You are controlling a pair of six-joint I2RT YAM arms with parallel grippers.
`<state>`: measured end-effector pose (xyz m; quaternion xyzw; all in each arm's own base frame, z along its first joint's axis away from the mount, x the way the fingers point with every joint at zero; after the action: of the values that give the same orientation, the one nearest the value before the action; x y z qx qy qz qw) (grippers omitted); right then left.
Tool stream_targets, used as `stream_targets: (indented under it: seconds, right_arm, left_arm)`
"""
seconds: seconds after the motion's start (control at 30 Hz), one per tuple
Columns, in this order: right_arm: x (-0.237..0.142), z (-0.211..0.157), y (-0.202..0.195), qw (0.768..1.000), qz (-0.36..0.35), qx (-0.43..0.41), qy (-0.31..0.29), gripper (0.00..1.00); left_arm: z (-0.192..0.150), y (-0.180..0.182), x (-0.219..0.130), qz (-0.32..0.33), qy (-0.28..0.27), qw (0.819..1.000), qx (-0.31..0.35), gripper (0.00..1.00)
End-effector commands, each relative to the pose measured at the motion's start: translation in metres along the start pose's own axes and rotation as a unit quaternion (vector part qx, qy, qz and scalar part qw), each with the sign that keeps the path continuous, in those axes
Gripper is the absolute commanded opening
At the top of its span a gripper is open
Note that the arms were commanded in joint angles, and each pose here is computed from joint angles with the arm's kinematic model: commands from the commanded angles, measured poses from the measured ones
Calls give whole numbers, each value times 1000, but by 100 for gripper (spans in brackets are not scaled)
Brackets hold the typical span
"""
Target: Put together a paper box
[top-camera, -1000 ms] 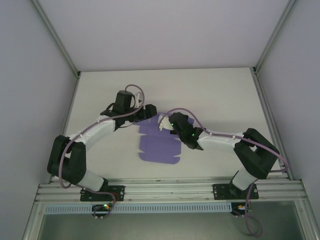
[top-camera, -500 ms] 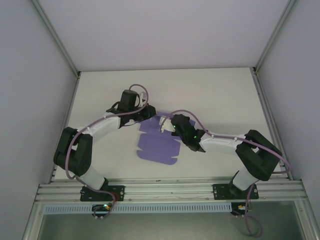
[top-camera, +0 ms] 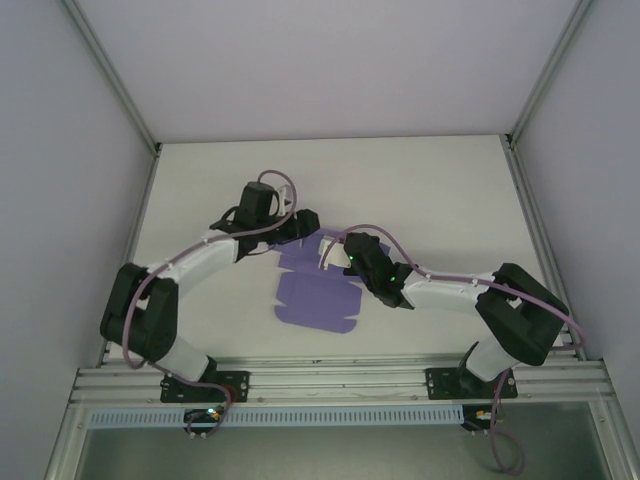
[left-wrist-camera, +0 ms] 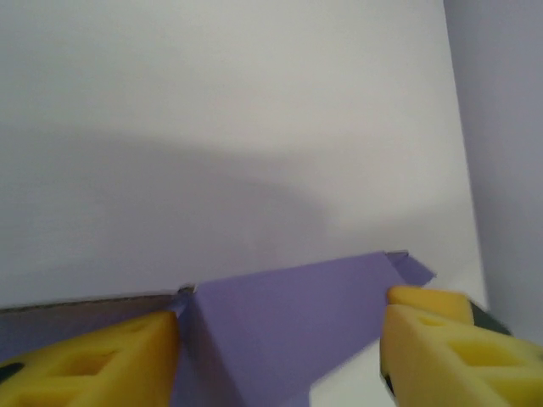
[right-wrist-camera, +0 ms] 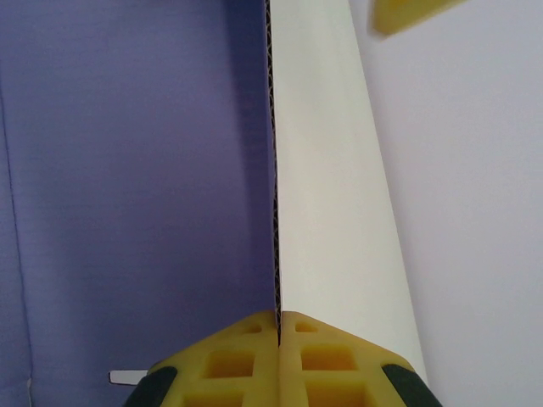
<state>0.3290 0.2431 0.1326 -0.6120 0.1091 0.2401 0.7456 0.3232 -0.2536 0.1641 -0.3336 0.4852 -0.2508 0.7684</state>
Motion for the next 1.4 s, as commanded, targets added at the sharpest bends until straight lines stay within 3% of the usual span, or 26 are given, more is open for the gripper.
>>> stream_targets:
  seconds: [0.0,0.1,0.27,0.4,0.67,0.9,1.13,1.2,1.37]
  right_arm:
    - [2,-7,-5,1000,-1,21,18,0]
    - [1,-13,-7,999,8,49,12,0]
    - [-6,-14,-8,996,25,84,-26,0]
    - [-12,-13,-15,993,23,106,-45,0]
    - [-18,-7,-16,988,32,132,-75,0]
    - [-18,-5,-18,985,27,150,-82,0]
    - [-27,-1,-30,975,8,193,-106,0]
    - [-30,0,-32,971,5,206,-117,0]
    - [-35,-2,-35,966,3,223,-129,0]
  left_arm:
    - [2,12,-37,53,-59,996,46,96]
    - [-1,48,-67,113,-99,988,29,100]
    - [-14,122,-87,164,-103,979,-68,100]
    - [-21,143,-77,171,-88,978,-79,90]
    - [-5,128,-42,110,-98,988,-39,77]
    - [-17,93,-20,60,-63,995,47,74]
    - [-32,76,-9,-16,-36,998,52,72]
    - [-33,75,-6,-28,-33,998,50,69]
    - [-33,68,-3,-58,-31,997,46,47]
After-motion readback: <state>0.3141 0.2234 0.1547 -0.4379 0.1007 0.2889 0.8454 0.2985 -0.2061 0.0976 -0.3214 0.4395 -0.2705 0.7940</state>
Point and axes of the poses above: each hand's point on the last joint's axis, 136 mm out from that joint toward the fingers, its own x axis out along the fingers, its own y axis along the line the jaws close on, z = x × y, the point moved 2 cm from there along -x, back along the fingers, and after that the axes turned 9 degrees about -x, right-handed, at the moved point
